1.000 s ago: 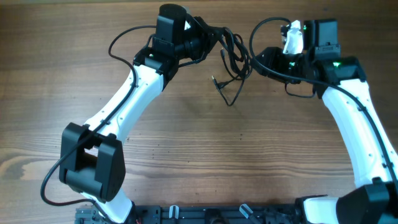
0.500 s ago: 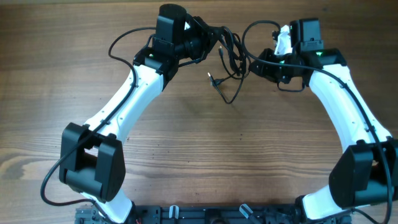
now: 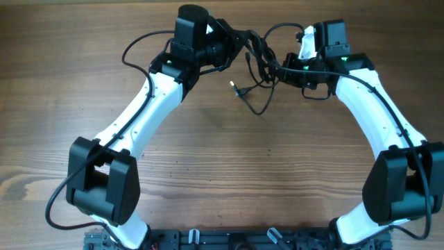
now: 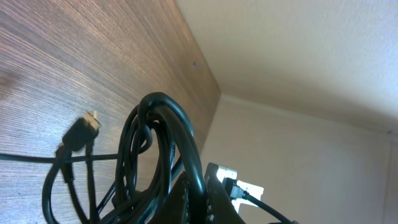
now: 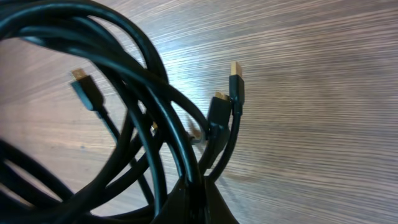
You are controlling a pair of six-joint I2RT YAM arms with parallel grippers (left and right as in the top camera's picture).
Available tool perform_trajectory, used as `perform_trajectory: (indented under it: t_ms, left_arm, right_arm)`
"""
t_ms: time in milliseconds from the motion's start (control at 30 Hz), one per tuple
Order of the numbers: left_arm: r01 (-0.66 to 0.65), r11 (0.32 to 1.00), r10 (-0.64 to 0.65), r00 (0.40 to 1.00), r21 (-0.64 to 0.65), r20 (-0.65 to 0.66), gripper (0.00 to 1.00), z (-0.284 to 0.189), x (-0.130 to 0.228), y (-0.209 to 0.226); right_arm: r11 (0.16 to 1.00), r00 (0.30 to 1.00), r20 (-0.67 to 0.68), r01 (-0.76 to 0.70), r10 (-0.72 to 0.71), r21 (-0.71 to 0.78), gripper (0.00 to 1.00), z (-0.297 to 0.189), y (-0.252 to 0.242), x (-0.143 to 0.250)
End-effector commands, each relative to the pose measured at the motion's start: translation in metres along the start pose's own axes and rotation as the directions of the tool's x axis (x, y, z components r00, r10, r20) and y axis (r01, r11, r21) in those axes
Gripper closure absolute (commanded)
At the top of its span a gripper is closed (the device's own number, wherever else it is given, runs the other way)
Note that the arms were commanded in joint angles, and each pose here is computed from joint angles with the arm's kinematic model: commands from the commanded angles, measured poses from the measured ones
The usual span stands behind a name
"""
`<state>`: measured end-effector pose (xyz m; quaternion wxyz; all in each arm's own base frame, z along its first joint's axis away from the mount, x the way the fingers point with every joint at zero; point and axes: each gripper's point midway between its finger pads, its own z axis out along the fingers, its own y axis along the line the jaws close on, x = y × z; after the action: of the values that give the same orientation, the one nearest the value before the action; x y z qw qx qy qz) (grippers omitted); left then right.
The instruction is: Untangle cables
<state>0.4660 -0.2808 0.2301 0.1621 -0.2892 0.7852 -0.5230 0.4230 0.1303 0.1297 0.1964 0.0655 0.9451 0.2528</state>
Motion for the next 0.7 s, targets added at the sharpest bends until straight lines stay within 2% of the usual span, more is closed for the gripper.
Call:
perform_trajectory:
  t_ms: [0, 67, 133, 233, 300, 367, 467, 567, 667]
  left_arm:
    - [-0.118, 0.993, 0.118, 0.992, 0.021, -0.052, 0.96, 0.001, 0.009, -0.003]
    - [-0.292, 0.955, 0.295, 0.952, 0.045, -0.079, 0.96, 0.000, 0.015, -0.004]
    - [-0.449, 0.891, 0.453, 0.888, 0.061, -0.075, 0.96, 0.000, 0.016, -0.004]
    - [-0.621, 0.780, 0.625, 0.778, 0.075, -0.061, 0.96, 0.000, 0.016, -0.004]
    - [-0.730, 0.678, 0.735, 0.677, 0.083, -0.049, 0.96, 0.000, 0.016, -0.004]
    - [-0.845, 0.528, 0.849, 0.527, 0.090, -0.032, 0.96, 0.000, 0.016, -0.004]
    - [-0.919, 0.388, 0.922, 0.388, 0.069, -0.012, 0.96, 0.001, 0.012, -0.003]
    - [-0.936, 0.351, 0.936, 0.351, 0.005, 0.003, 0.96, 0.001, 0.000, -0.001]
    - [-0.957, 0.291, 0.957, 0.291, -0.007, -0.007, 0.96, 0.001, -0.001, 0.002]
  right_arm:
    - [0.996, 1.000, 0.013, -0.008, 0.007, 0.090, 0.96, -0.003, -0.027, -0.005]
    - [0.995, 0.999, 0.028, -0.025, 0.022, 0.100, 0.96, -0.018, -0.035, -0.008]
    - [0.998, 0.998, 0.053, 0.032, -0.035, 0.052, 0.96, -0.041, -0.029, -0.013]
    - [0.990, 0.987, 0.084, 0.137, -0.134, -0.028, 0.96, -0.070, -0.012, -0.013]
    - [0.986, 0.982, 0.105, 0.164, -0.159, -0.037, 0.96, -0.091, -0.009, -0.010]
    - [0.982, 0.976, 0.116, 0.189, -0.184, -0.031, 0.96, -0.110, -0.005, -0.003]
    - [0.969, 0.965, 0.113, 0.241, -0.235, -0.043, 0.96, -0.127, 0.004, 0.010]
    - [0.968, 0.963, 0.097, 0.252, -0.250, -0.001, 0.96, -0.137, -0.002, 0.019]
    - [0.966, 0.979, 0.096, 0.157, -0.180, 0.204, 0.96, -0.145, -0.038, 0.016]
